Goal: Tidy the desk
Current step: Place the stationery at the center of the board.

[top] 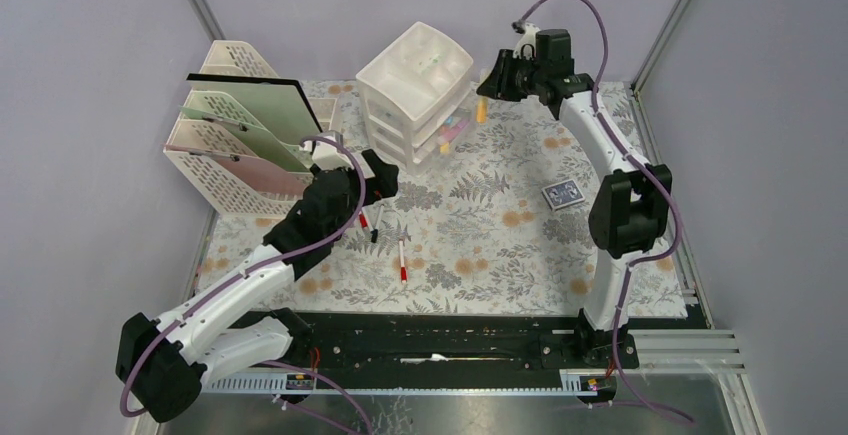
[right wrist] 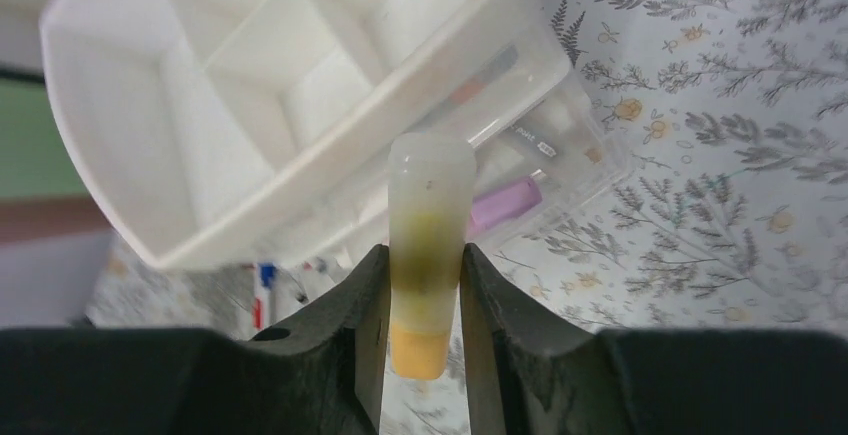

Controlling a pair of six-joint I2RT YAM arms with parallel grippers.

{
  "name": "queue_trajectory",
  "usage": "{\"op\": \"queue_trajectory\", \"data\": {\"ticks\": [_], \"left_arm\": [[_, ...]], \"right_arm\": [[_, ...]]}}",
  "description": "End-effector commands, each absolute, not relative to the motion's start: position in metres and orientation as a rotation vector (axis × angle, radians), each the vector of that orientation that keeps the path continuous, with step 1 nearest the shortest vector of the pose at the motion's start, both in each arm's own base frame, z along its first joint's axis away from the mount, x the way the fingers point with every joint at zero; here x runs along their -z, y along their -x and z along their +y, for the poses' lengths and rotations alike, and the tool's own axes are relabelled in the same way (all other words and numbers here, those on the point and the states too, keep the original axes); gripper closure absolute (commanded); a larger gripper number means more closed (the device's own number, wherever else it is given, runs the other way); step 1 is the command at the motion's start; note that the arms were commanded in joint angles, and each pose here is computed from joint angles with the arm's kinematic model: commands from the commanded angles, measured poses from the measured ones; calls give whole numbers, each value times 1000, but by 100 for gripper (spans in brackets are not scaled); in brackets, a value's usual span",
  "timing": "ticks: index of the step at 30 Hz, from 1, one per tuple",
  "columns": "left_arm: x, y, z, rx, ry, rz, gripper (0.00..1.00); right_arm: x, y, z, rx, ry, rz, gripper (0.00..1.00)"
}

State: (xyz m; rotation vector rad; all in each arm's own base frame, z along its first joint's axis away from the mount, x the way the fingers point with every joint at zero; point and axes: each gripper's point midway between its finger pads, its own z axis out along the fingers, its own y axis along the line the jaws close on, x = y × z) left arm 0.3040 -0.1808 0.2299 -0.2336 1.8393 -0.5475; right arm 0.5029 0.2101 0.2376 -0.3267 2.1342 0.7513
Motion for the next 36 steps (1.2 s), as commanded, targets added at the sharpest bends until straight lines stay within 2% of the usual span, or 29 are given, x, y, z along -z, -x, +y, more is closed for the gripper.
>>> {"op": "queue_trajectory", "data": {"ticks": [1, 7, 16, 26, 36], "left_arm": [[-263, -308, -173, 564, 298, 1761, 1], [-266, -311, -174, 560, 316, 1758, 1], [-262, -325, -192, 571, 279, 1793, 1], [-262, -328, -194, 561, 265, 1801, 1], [-262, -327, -195, 569, 266, 1803, 1]], "right_arm": [[-250, -540, 216, -1005, -154, 2073, 100], [-217, -542, 229, -1222, -444, 2126, 100], [-190, -560, 230, -1201, -523, 2138, 98], [-165, -555, 234, -1211, -541, 2187, 83], [-168, -554, 240, -1242, -499, 2171, 59]]}}
